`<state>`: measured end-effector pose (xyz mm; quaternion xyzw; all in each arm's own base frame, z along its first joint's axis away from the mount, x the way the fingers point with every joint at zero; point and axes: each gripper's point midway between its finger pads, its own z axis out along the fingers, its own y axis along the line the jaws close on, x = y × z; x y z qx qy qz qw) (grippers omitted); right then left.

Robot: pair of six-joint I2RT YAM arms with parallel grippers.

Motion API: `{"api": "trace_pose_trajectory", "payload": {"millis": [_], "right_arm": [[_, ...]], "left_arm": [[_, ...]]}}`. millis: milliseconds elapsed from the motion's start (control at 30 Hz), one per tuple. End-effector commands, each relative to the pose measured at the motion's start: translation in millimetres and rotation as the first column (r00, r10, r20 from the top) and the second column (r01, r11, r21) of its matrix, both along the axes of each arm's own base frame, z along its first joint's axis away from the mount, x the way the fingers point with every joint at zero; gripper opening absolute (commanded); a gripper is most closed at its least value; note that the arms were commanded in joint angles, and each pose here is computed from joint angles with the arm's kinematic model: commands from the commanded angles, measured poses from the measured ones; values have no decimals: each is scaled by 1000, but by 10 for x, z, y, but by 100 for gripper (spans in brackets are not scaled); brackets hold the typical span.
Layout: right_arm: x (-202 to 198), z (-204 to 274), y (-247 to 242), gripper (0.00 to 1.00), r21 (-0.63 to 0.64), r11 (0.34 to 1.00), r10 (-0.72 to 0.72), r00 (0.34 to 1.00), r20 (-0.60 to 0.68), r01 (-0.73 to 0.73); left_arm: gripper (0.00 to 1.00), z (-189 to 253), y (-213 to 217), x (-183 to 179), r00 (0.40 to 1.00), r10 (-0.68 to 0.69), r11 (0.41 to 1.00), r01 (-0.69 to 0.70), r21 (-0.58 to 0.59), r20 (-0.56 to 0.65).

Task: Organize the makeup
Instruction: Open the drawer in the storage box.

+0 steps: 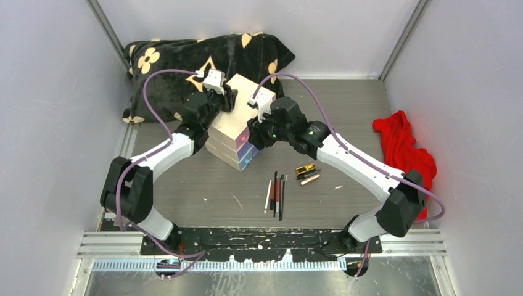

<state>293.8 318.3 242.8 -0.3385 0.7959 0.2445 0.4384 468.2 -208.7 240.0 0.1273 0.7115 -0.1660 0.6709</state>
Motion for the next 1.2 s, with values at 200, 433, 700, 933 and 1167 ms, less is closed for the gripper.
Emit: {"api": "trace_pose_trajectory", "payload": {"millis": [200, 433, 700, 933, 1167], "right_arm": [[103, 104, 221, 59, 26, 999, 46, 999, 22, -46], [119, 149, 335, 59, 52, 996, 69, 997, 27, -70], [111, 91, 490, 59, 51, 994, 99, 995, 14, -100], [140, 47, 502, 54, 41, 996, 77, 997, 11, -78], [222, 21, 445, 43, 23, 1000, 20, 1000, 24, -20]], "left_arm": [[43, -2037, 327, -746, 790, 109, 976, 31, 217, -604], [46, -2043, 332, -746, 790, 112, 975, 30, 221, -603], [46, -2021, 340, -743, 792, 116, 975, 25, 221, -599], [46, -2014, 342, -747, 793, 115, 975, 26, 221, -598], [46, -2013, 343, -752, 794, 116, 975, 24, 221, -597]]}}
